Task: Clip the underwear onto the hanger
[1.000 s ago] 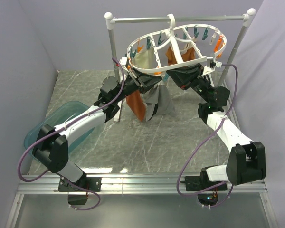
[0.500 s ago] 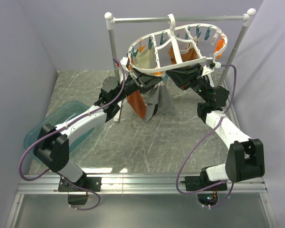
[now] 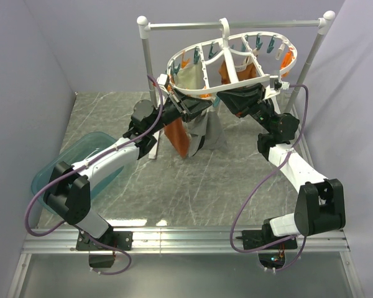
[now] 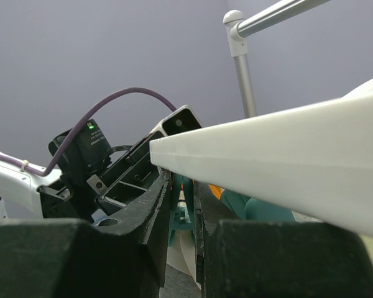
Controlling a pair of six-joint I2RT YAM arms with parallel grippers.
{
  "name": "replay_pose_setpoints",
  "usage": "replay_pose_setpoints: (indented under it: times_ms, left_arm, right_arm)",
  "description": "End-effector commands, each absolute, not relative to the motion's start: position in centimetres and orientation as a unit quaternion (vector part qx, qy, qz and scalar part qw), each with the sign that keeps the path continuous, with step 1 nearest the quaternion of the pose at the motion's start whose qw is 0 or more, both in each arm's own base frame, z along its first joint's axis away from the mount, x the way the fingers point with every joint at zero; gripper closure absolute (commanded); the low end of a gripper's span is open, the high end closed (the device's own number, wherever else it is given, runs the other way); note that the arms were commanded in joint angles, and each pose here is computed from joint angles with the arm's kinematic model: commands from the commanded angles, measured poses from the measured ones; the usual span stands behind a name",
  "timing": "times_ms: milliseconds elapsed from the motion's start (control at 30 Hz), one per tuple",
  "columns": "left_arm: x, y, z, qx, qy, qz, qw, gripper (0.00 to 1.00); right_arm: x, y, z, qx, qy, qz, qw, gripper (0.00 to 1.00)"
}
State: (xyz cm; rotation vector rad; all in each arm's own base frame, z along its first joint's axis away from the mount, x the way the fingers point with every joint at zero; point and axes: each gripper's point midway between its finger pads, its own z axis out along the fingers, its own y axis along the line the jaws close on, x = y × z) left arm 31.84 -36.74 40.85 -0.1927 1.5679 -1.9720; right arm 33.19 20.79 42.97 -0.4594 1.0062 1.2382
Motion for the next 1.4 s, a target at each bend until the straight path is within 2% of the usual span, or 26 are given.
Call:
replay_pose_setpoints:
  times_ms: [0,300,567,867,967,1167,1233,1367]
  left_arm:
    - [29.1,-36.6,45.3,-0.014,0.543,-0.781,0.307,1.0]
    - [28.8,-36.8,45.4,-0.006,0.541,-0.783,0.305,1.0]
    - [28.9,-36.9,45.3,-0.005,0.543,-0.782,0.306,1.0]
    - [30.0,-36.6,43.4,-0.018,0.568,-0.752,0.333,0.99]
    - [30.3,-36.3,42.6,-0.016,0.579,-0.738,0.348,0.92]
    - [30.3,-35.9,41.4,0.002,0.59,-0.717,0.372,0.63]
    - [30.8,-35.4,40.7,0.001,0.599,-0.703,0.384,0.59]
    - [31.8,-34.6,39.1,-0.005,0.619,-0.676,0.4,0.57]
  right_arm:
    - [31.0,22.1,43.0,-0.266,0.433,0.564,0.651,0.84]
    - [31.4,22.1,43.0,-0.262,0.433,0.563,0.654,0.67]
    - [31.2,22.1,43.7,-0.265,0.426,0.565,0.655,0.6]
    - [30.6,21.8,43.4,-0.269,0.438,0.559,0.651,0.39]
    - [30.4,21.6,43.3,-0.27,0.443,0.554,0.651,0.36]
    - [30.3,21.2,42.6,-0.266,0.466,0.536,0.652,0.31]
    - [30.3,20.9,42.0,-0.265,0.48,0.525,0.651,0.3]
    - [29.9,20.6,40.9,-0.263,0.503,0.509,0.647,0.29]
